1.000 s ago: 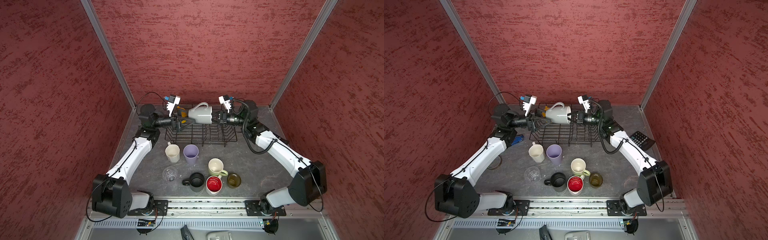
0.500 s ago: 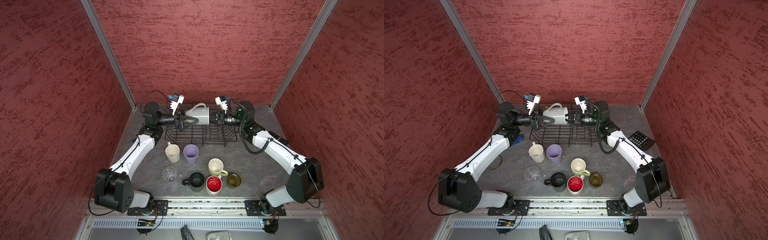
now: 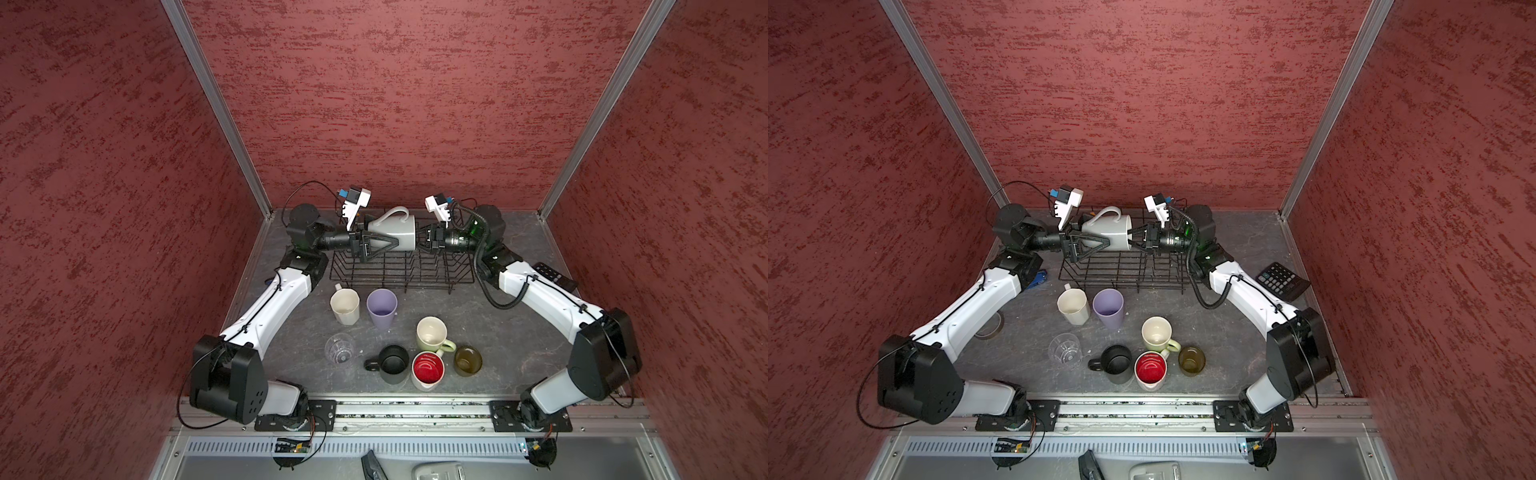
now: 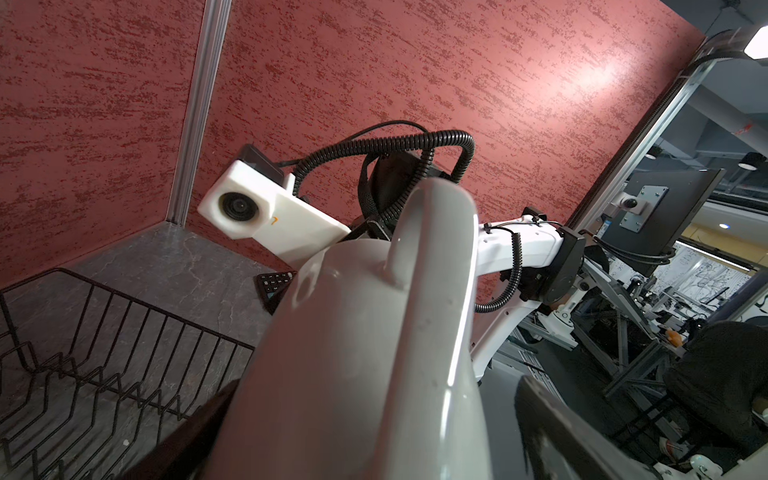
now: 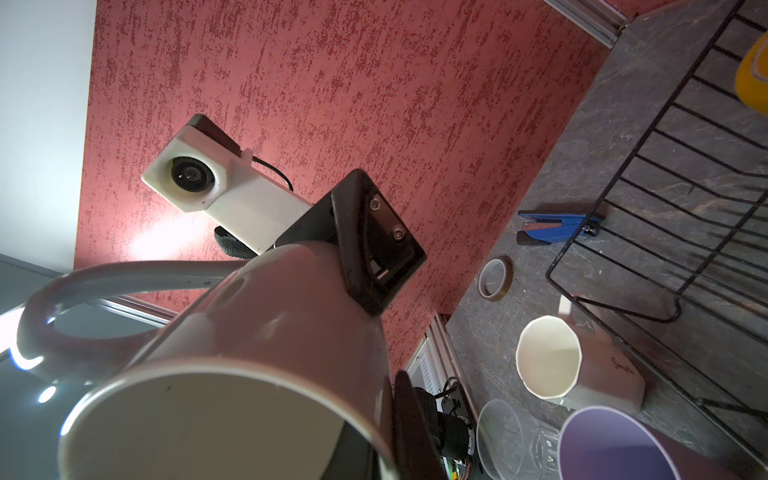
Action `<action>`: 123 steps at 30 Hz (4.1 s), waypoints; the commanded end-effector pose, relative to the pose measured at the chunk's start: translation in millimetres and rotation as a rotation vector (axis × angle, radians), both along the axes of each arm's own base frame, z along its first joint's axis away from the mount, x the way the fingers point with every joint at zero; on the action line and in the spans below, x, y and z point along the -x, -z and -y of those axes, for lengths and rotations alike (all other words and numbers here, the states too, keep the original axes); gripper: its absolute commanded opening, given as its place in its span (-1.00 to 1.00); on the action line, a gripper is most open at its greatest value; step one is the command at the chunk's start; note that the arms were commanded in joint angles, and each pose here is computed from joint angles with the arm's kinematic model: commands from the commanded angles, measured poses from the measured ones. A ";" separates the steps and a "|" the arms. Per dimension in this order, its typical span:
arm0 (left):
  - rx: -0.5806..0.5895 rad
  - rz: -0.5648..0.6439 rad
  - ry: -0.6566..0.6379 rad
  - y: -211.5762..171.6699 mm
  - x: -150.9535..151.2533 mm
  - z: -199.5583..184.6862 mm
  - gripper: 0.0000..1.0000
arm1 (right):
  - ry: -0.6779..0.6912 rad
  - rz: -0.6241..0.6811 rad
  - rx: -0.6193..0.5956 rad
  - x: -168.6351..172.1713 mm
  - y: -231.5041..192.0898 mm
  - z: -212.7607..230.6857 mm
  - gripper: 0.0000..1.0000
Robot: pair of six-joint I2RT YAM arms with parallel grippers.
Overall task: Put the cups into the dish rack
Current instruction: 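Grasp the white mug body with the left gripper beside the right gripper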
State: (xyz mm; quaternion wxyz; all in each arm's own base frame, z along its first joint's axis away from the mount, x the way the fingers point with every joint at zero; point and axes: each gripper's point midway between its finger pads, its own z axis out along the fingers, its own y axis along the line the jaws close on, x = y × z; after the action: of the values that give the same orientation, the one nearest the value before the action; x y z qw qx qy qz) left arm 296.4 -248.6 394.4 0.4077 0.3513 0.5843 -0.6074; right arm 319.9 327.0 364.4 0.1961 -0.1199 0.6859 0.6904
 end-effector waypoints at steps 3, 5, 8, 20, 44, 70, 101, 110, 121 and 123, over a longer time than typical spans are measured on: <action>0.010 0.056 0.040 -10.3 5.4 4.9 0.95 | -0.033 0.064 -0.065 10.5 -22.5 -1.5 -1.00; 0.015 0.061 0.050 -12.3 7.6 5.8 0.91 | -0.039 0.060 -0.067 11.3 -21.7 -2.4 -1.00; 0.015 0.061 0.061 -12.9 9.1 7.1 0.84 | -0.047 0.052 -0.076 12.1 -20.7 -3.0 -1.00; 0.010 0.061 0.093 -16.1 16.3 8.5 0.29 | -0.049 0.031 -0.075 10.3 -15.8 -4.8 -1.00; 0.021 0.073 0.045 -32.0 14.5 4.3 -1.00 | 0.005 0.007 -0.065 -2.7 -13.0 -3.4 -0.57; 0.004 0.025 -0.023 -23.7 -3.7 8.2 -0.11 | 0.077 -0.017 -0.071 -9.1 -9.3 8.5 -1.00; 0.001 0.036 0.029 -13.9 3.7 14.9 0.98 | 0.114 -0.028 -0.114 -12.2 -11.4 10.3 -1.00; -0.007 0.016 0.040 -5.9 -0.2 16.6 0.98 | 0.111 -0.020 -0.118 -11.2 -14.8 10.4 -1.00; -0.013 -0.005 0.048 3.9 -7.1 20.9 0.90 | 0.083 -0.015 -0.137 -7.4 -20.9 7.2 -1.00; -0.015 -0.008 0.057 5.5 -7.0 22.4 0.82 | 0.082 -0.015 -0.139 -7.4 -21.0 6.8 -1.00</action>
State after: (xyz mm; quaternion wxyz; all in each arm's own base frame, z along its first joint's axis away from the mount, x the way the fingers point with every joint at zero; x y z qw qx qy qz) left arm 312.2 -261.1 388.0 0.3923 0.3430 0.5968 -0.6101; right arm 332.0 320.8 357.2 0.1959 -0.0585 0.6730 0.7108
